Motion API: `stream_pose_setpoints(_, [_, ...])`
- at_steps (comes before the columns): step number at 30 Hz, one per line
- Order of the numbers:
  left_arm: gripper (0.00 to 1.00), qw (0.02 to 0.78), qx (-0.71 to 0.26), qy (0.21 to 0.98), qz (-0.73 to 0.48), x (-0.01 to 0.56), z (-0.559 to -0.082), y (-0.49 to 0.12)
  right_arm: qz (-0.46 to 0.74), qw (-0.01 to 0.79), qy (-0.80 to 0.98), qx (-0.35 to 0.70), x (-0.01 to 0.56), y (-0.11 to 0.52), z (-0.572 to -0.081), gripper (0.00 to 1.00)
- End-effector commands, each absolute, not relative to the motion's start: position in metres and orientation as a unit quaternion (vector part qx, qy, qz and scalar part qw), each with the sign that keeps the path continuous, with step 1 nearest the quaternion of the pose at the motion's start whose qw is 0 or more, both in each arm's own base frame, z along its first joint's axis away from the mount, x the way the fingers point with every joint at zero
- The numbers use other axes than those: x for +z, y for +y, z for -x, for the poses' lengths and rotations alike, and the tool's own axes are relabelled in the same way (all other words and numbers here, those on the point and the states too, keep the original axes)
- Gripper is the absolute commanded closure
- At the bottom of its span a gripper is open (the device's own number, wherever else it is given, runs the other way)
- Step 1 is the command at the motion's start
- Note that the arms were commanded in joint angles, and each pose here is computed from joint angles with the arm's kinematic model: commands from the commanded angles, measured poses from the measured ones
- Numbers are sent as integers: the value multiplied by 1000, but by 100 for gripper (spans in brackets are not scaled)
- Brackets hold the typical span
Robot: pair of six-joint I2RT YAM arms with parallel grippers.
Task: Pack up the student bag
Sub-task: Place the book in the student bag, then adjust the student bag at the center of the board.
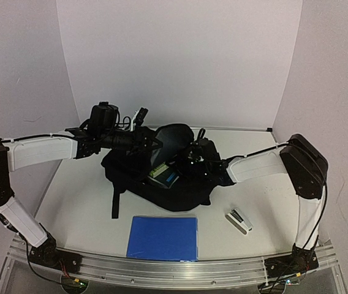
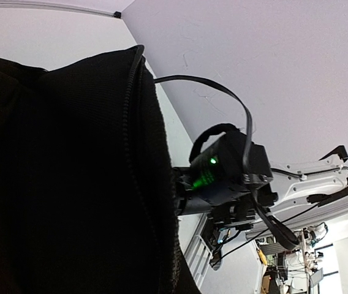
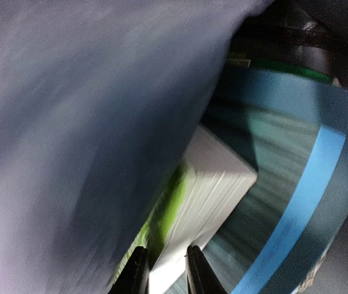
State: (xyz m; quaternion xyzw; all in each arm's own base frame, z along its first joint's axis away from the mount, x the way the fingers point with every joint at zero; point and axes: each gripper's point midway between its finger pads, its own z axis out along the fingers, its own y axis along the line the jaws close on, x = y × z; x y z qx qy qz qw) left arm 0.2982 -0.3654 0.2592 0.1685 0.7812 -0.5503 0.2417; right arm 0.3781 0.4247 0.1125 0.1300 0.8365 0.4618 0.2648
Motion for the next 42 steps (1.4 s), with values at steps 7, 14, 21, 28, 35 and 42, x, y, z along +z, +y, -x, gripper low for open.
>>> stream_pose_setpoints(7, [100, 274, -525, 774, -225, 279, -280, -370, -159, 408, 803, 403, 191, 323, -342, 50])
stream_pose_setpoints(14, [98, 231, -515, 770, -296, 262, -239, -403, -218, 469, 794, 321, 202, 238, -321, 22])
stream_pose_setpoints(21, [59, 145, -521, 768, -343, 237, -185, -425, -220, 475, 801, 291, 211, 198, -343, 16])
stream_pose_setpoints(28, [27, 151, -512, 785, -314, 242, -178, -411, -153, 445, 830, 298, 206, 213, -369, 15])
stream_pose_setpoints(35, [17, 220, -424, 868, -137, 236, -247, -341, -59, 382, 863, 324, 183, 260, -388, 18])
stream_pose_setpoints(42, [11, 213, -377, 901, 8, 202, -274, -267, -36, 348, 896, 275, 133, 268, -403, 31])
